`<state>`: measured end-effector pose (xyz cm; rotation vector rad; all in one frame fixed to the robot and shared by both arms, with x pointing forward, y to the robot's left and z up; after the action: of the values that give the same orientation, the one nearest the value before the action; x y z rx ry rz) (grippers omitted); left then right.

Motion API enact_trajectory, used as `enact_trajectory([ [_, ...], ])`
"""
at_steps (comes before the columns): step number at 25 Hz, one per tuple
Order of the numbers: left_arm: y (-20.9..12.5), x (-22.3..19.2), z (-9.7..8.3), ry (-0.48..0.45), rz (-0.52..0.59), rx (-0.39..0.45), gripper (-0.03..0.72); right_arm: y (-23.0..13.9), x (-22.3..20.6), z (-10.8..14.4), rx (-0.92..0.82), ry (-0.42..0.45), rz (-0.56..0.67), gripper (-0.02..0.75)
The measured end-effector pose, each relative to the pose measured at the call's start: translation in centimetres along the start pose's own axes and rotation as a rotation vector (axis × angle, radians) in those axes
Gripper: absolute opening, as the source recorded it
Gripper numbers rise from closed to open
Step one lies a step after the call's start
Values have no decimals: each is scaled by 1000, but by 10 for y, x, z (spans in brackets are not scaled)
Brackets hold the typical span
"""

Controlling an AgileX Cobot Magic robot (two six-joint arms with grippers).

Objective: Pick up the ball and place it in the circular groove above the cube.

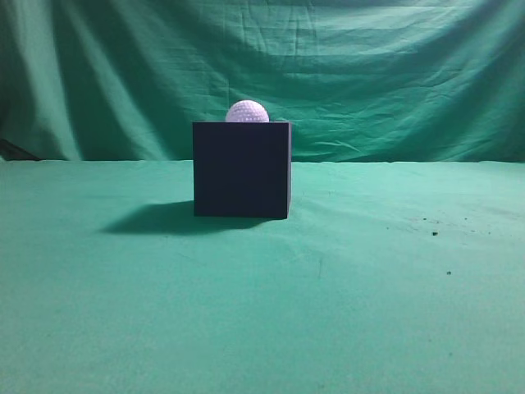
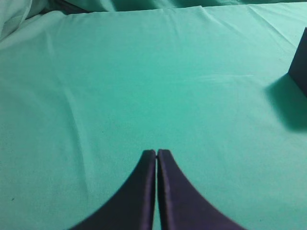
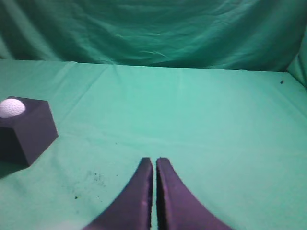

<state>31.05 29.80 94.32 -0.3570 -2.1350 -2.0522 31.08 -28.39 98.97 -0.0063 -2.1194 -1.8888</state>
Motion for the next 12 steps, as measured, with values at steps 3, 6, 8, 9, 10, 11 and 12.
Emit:
enact_trajectory([
  [3, 0, 0, 0, 0, 0, 0, 0, -24, -4, -1, -36, -48, -1, 0],
  [6, 0, 0, 0, 0, 0, 0, 0, -42, -9, -2, -66, -84, 32, 0],
  [8, 0, 0, 0, 0, 0, 0, 0, -45, -9, -3, -82, -99, 50, 0],
  [9, 0, 0, 0, 0, 0, 0, 0, -47, -9, -3, -84, -104, 60, 0],
  [10, 0, 0, 0, 0, 0, 0, 0, -47, -9, -3, -86, -108, 66, 0],
  [11, 0, 0, 0, 0, 0, 0, 0, -47, -9, -4, -84, -110, 66, 0],
  [12, 0, 0, 0, 0, 0, 0, 0, -48, -9, -3, -86, -109, 67, 0],
])
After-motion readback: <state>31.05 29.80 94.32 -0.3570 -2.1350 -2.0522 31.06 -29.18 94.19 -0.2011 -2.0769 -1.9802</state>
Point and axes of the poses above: a point on each arm's last joint axis where the gripper is mounted, x pointing back along that axis away from the gripper, z along the wrist's bending axis when the last joint is at zero, y = z × x, the point moved 2 cm from there along -x, pointing out along that axis toward the gripper, and after that the axes turned 6 degrees about x, right-handed, at the moved point
